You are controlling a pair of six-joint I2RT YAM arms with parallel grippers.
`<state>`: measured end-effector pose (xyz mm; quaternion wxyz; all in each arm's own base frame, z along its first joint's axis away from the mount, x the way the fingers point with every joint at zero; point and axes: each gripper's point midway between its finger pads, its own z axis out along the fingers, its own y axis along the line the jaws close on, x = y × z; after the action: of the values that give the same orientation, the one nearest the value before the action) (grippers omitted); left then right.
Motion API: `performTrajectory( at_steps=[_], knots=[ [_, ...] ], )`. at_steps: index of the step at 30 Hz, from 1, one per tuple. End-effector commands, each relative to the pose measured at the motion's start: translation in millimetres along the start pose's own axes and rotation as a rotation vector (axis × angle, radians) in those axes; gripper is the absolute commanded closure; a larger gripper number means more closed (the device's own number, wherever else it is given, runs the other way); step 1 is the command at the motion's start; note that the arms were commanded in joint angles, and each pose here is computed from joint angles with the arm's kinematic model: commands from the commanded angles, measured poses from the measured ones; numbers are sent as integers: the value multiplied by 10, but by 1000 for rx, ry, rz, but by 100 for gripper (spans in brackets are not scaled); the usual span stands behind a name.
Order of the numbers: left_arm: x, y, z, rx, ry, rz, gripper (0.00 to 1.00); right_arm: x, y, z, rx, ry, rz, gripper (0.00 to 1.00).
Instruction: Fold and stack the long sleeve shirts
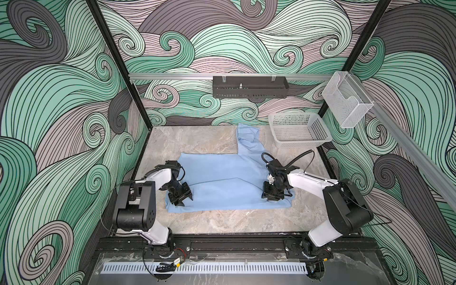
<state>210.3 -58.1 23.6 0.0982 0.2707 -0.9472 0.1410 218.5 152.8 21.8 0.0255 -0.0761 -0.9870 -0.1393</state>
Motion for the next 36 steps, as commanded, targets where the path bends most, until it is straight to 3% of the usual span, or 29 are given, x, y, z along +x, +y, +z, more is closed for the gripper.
performTrajectory(
  at_steps=[1,6,12,20,29,36],
  knots=[
    [-145,-258,-377,62,-84,38,46,45,6,-289,16,-36,-15,63],
    [-483,-533,-779,65,-175,92,45,-420,264,-706,17,-175,-62,56],
    [-862,-674,-917,81,-202,79,45,-967,349,-625,29,-159,-50,55],
    [-1732,-706,-1400,48,-363,76,45,-1811,345,-1002,49,-325,-85,54],
    [-2524,-771,-1103,-57,-366,143,48,-2475,314,-1082,99,-411,-132,51],
    [-2764,-932,-883,-10,-321,191,48,-2728,277,-974,87,-409,-117,49]
  ],
)
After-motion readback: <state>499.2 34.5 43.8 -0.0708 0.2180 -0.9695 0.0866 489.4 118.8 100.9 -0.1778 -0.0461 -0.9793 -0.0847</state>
